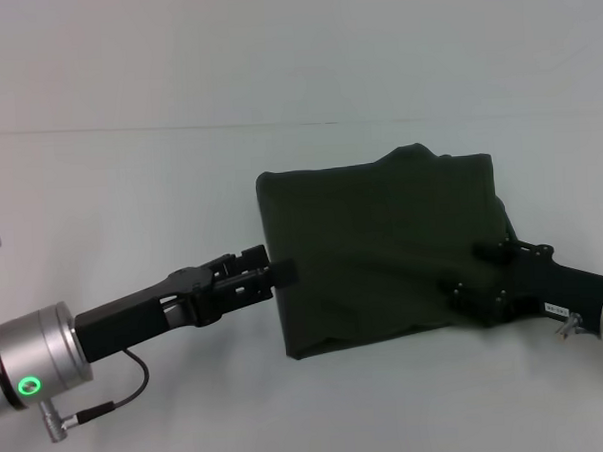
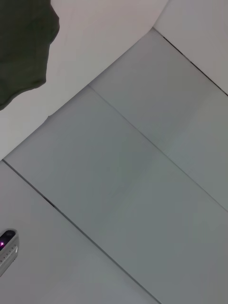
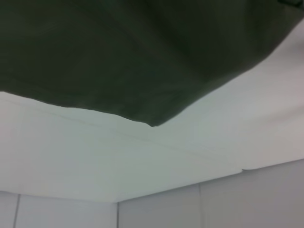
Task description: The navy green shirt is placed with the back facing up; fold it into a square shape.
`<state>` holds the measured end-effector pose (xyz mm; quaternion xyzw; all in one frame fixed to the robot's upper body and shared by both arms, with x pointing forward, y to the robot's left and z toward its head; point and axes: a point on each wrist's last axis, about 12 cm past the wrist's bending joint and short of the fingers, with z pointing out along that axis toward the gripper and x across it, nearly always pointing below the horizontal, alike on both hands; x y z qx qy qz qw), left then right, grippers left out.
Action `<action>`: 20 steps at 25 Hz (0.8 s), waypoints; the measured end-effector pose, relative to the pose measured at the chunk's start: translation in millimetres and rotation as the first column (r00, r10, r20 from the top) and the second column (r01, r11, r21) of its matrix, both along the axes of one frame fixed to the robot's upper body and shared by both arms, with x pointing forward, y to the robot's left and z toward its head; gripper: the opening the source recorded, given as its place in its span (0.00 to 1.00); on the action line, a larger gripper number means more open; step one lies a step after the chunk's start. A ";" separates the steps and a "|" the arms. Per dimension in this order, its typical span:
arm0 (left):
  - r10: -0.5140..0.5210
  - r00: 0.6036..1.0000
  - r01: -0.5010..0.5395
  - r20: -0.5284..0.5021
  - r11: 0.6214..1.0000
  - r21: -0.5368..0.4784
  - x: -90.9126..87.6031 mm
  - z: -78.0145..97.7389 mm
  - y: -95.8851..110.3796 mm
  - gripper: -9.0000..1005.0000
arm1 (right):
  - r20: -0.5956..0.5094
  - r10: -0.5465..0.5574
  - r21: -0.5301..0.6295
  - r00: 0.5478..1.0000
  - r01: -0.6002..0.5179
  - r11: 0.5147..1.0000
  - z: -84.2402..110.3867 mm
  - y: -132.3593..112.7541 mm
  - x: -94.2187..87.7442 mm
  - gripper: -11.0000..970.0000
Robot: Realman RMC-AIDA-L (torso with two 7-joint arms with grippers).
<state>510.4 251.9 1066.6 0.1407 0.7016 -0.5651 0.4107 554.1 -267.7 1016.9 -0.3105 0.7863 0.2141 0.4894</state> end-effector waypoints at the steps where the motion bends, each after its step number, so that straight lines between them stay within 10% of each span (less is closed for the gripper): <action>1: -0.002 1.000 0.002 0.001 1.000 0.002 0.7 0.4 -0.4 0.93 | 0.000 -0.013 0.004 1.000 0.013 1.000 -0.3 -2.1 -0.5 0.80; 20: 0.004 1.000 -0.004 0.000 1.000 0.001 2.5 0.6 -1.6 0.91 | 0.115 -0.212 0.251 0.970 0.178 0.951 23.0 -19.9 5.1 0.80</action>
